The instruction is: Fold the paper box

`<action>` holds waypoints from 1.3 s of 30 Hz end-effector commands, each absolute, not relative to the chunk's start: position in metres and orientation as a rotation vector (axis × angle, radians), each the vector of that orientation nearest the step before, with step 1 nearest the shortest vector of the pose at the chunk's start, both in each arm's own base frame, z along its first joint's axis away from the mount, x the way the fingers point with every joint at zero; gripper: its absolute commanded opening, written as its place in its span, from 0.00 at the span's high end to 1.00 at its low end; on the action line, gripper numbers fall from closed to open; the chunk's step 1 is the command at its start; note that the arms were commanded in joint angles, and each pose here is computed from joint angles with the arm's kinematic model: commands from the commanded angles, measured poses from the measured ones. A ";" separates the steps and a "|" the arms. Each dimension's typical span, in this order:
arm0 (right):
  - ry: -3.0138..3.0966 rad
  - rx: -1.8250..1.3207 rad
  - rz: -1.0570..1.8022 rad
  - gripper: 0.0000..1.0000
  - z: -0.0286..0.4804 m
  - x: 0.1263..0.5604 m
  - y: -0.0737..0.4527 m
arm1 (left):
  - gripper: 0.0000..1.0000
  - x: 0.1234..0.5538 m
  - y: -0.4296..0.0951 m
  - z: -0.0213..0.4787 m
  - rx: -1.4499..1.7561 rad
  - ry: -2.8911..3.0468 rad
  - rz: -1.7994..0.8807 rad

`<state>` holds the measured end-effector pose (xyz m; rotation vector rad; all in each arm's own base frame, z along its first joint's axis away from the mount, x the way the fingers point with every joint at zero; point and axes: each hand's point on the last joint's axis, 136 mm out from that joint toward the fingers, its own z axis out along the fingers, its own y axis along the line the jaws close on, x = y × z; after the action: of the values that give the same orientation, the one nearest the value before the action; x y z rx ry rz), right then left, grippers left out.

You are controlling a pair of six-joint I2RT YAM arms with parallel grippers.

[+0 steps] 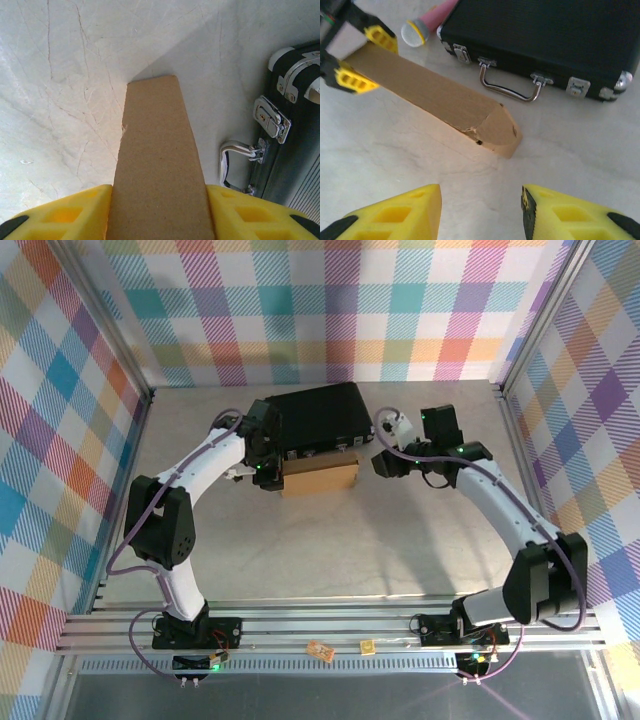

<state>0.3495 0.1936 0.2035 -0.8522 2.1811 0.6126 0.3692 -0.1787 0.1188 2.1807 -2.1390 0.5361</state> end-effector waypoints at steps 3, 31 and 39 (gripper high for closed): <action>2.008 -1.148 0.457 0.55 0.190 0.372 0.203 | 0.50 0.373 -0.185 0.131 2.147 -2.129 0.551; 1.954 -1.392 0.221 0.62 0.151 0.374 0.215 | 0.54 0.375 -0.202 0.118 2.180 -2.081 0.525; 1.931 -1.407 0.150 0.52 0.148 0.373 0.214 | 0.54 0.377 -0.203 0.118 2.174 -2.082 0.537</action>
<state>0.3667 0.2107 0.1331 -1.4073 2.0097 0.1980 0.3756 -0.2014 0.1153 2.1662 -2.1018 0.5397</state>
